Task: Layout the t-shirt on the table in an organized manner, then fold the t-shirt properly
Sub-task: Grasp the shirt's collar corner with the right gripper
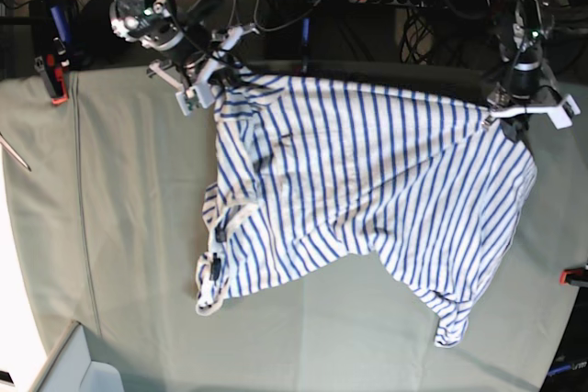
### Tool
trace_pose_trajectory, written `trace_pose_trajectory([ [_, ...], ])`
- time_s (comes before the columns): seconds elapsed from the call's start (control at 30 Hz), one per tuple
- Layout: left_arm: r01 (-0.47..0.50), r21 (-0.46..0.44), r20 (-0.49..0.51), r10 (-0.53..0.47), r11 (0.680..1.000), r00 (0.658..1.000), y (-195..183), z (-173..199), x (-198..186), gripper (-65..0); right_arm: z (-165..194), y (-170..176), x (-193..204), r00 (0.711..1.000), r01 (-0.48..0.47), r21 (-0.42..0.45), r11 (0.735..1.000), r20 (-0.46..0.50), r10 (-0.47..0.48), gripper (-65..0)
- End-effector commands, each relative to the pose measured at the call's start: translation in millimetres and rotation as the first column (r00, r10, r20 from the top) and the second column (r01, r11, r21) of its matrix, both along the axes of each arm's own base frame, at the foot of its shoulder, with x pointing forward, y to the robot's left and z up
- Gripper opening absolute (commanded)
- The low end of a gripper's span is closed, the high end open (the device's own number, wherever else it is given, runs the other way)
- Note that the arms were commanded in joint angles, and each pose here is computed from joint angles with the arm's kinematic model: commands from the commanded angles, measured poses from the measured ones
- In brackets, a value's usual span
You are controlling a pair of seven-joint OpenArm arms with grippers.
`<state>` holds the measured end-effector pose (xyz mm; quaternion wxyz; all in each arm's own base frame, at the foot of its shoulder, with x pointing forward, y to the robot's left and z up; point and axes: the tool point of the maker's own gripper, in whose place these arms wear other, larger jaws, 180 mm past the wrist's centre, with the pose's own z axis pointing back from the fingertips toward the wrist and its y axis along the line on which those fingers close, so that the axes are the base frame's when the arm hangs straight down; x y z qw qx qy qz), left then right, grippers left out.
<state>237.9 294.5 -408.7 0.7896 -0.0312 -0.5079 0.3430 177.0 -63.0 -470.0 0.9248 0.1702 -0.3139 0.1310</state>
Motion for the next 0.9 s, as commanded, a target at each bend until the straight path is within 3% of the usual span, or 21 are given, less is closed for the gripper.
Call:
trace_pose_trajectory([
  [0.0, 0.003, 0.027, 0.027, -0.004, 1.000, 1.000, 5.3, 10.9, -0.6, -55.3, 8.6, -0.6, 5.3, 0.999, -0.014, -0.001, 1.000, 0.034, 0.014, -65.0],
  [0.17, 0.011, 0.039, 0.052, -0.013, 0.999, 0.999, 3.3, 21.9, 0.8, -35.0, 19.5, -1.9, 11.1, 0.998, -0.014, -0.008, 1.000, 0.068, 0.015, -65.0],
  [0.27, 0.012, 0.041, 0.052, -0.014, 0.999, 0.999, 3.7, 22.1, 0.9, -28.8, 24.0, -3.3, 16.8, 0.996, -0.011, -0.011, 1.000, 0.086, 0.012, -65.0],
  [0.5, -0.055, 0.059, 0.039, 0.053, 0.997, 0.998, 27.5, 21.3, -13.9, -26.8, 31.1, -53.9, 40.0, 0.984, 0.126, -0.059, 0.990, 0.130, -0.118, -65.0],
  [0.73, -0.087, 0.082, 0.094, 0.080, 0.993, 0.992, 42.8, 38.4, 2.7, -26.9, 34.5, -63.2, 46.8, 0.980, 0.145, -0.069, 0.987, 0.147, -0.134, -65.0],
  [0.87, -0.109, 0.043, 0.092, 0.104, 0.993, 0.990, 45.2, 25.6, 19.9, -26.9, 35.2, -62.7, 48.1, 0.979, 0.146, -0.067, 0.987, 0.150, -0.135, -65.0],
])
